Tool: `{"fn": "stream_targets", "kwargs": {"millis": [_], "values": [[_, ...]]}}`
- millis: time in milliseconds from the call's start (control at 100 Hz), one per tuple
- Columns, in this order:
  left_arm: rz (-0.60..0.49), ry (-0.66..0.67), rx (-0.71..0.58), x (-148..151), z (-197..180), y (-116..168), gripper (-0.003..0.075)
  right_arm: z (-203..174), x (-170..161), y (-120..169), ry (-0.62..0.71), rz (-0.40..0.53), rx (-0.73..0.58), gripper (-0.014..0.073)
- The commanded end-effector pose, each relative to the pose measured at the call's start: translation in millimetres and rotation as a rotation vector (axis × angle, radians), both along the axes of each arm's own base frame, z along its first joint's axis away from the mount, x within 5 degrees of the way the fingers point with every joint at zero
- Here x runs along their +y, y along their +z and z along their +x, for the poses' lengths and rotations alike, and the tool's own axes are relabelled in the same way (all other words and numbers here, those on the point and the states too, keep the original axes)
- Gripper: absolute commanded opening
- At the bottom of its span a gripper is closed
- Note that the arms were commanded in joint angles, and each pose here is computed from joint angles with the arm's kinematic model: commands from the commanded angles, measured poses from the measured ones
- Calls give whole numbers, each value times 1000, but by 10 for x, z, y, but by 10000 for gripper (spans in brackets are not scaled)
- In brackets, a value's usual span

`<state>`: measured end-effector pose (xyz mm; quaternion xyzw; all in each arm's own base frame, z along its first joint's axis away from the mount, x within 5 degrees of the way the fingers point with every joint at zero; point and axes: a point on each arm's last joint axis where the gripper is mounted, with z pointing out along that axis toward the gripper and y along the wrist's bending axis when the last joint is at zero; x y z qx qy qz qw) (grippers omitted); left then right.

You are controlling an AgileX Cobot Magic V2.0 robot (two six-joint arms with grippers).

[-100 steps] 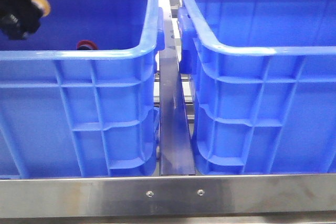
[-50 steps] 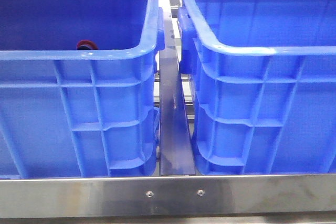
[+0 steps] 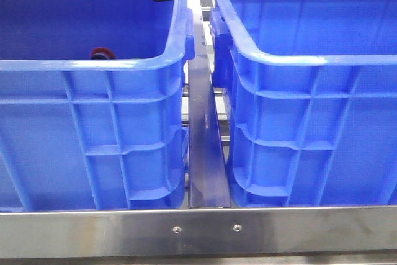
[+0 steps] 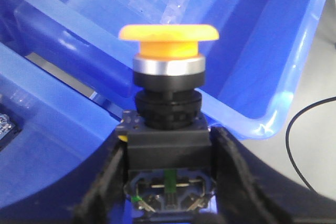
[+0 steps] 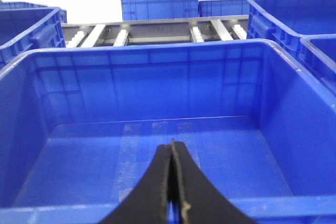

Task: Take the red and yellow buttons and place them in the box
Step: 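Lift the yellow button toward the crate divider and grasp its cap with the right gripper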

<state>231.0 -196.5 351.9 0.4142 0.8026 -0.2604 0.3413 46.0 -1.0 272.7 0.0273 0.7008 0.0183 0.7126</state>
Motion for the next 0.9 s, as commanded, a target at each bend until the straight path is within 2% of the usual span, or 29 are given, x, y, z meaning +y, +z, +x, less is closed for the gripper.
{"fn": "stream_targets", "kwargs": {"millis": [0, 200, 270, 320, 460, 490, 560, 650, 740, 890], "values": [[-86, 22, -62, -2, -39, 213, 118, 18, 0, 327, 0, 5, -13, -56], [-86, 22, -62, -2, -39, 213, 118, 269, -4, 636, -4, 7, 157, -53], [-86, 22, -62, -2, -39, 213, 118, 396, -6, 705, -4, 8, 209, -4], [-86, 22, -62, -2, -39, 213, 118, 486, -6, 746, -5, 8, 243, 73], [-86, 22, -62, -2, -39, 213, 118, 717, -2, 849, 0, 23, 303, 393], [-86, 22, -62, -2, -39, 213, 118, 755, 6, 871, 6, 40, 310, 463], [-86, 22, -62, -2, -39, 213, 118, 832, 36, 937, 30, 106, 330, 554], [-86, 22, -62, -2, -39, 213, 118, 909, 103, 1030, 83, 231, 365, 573], [-86, 22, -62, -2, -39, 213, 117, 976, 194, 1114, 169, 310, 398, 571], [-86, 22, -62, -2, -39, 213, 118, 1093, 406, 1221, 398, 463, 421, 571]]}}
